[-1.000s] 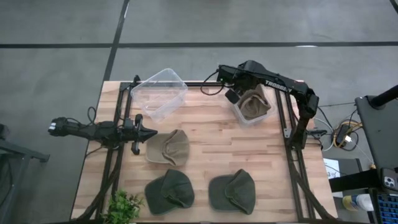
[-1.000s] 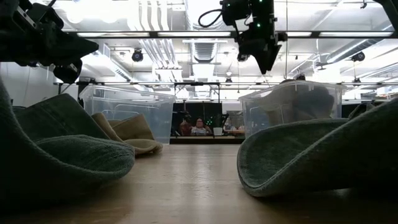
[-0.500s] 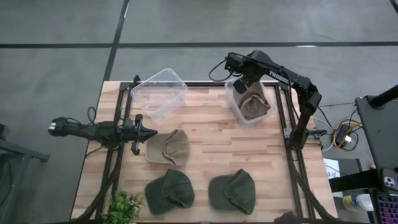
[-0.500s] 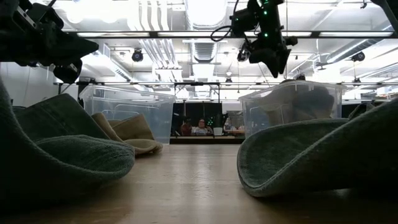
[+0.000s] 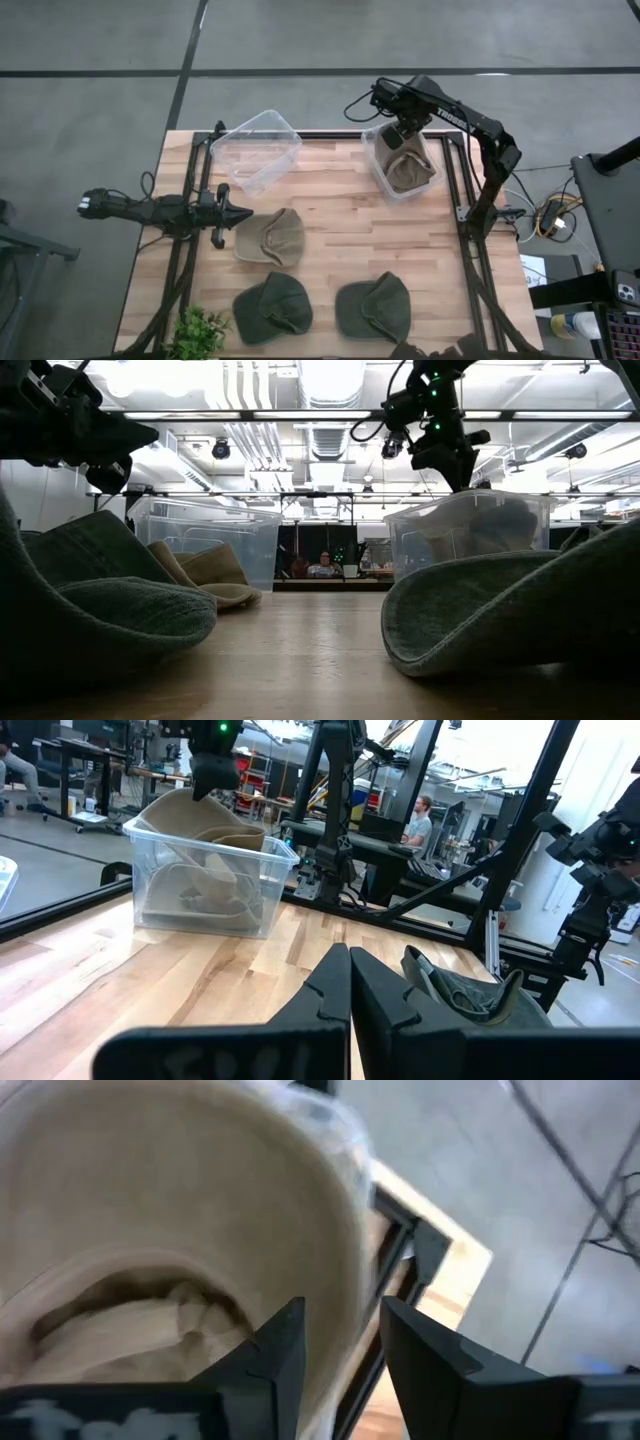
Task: Pick & Place hat
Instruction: Put the top brown cap into the right transparent bin
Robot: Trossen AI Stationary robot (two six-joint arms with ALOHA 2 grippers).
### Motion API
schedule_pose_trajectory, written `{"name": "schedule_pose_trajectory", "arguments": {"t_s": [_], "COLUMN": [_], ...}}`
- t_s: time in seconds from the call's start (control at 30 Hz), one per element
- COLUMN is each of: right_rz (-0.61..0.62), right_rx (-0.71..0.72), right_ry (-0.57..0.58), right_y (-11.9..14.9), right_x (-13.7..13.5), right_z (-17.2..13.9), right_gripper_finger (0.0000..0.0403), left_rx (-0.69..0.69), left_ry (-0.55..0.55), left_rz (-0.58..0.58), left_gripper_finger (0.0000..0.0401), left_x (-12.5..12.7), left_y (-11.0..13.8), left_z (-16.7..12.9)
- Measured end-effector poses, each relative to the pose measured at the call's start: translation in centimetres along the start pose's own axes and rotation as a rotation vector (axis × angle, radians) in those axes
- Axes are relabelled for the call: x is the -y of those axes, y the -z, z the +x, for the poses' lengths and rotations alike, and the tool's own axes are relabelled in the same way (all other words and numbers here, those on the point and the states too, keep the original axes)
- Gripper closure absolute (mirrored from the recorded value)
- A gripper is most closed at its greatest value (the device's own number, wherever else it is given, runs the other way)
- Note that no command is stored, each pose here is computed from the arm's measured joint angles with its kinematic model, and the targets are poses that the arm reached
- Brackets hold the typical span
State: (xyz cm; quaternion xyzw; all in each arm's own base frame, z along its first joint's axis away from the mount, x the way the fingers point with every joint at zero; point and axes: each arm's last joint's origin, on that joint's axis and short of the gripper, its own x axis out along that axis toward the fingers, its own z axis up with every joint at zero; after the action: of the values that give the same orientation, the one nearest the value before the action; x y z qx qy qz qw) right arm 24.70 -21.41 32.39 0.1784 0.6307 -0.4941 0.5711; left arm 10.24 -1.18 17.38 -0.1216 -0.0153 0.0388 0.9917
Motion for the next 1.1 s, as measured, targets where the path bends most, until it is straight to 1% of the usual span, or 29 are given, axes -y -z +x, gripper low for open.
{"name": "schedule_pose_trajectory", "arguments": {"t_s": [0.1,0.3,0.33,0.43,0.57,0.7,0.83,1.1], "right_rz": [-0.022,-0.07,-0.081,-0.112,-0.117,-0.102,-0.083,-0.07], "right_rx": [-0.02,-0.024,-0.025,-0.03,-0.035,-0.045,-0.024,-0.022], "right_ry": [-0.013,-0.019,-0.02,-0.038,-0.058,-0.153,-0.255,-0.262], "right_y": [0.1,0.1,0.1,0.1,0.0,-0.2,-0.7,-1.0], "right_x": [-0.2,-0.2,-0.2,-0.2,-0.1,-0.1,-0.3,-0.6], "right_z": [0.4,0.6,0.6,0.6,0.7,0.8,0.9,1.7], "right_gripper_finger": [0.0302,0.0381,0.0385,0.0388,0.0389,0.039,0.039,0.039], "left_rx": [0.0,0.0,0.0,0.0,0.0,0.0,0.0,0.0], "left_ry": [0.0,0.0,0.0,0.0,0.0,0.0,0.0,0.0], "left_rz": [0.0,0.0,0.0,0.0,0.0,0.0,0.0,0.0], "left_gripper_finger": [0.0398,0.0398,0.0398,0.0398,0.0398,0.0398,0.0398,0.0398], "left_x": [0.0,0.0,0.0,0.0,0.0,0.0,0.0,0.0], "left_y": [0.0,0.0,0.0,0.0,0.0,0.0,0.0,0.0], "left_z": [0.0,0.0,0.0,0.0,0.0,0.0,0.0,0.0]}}
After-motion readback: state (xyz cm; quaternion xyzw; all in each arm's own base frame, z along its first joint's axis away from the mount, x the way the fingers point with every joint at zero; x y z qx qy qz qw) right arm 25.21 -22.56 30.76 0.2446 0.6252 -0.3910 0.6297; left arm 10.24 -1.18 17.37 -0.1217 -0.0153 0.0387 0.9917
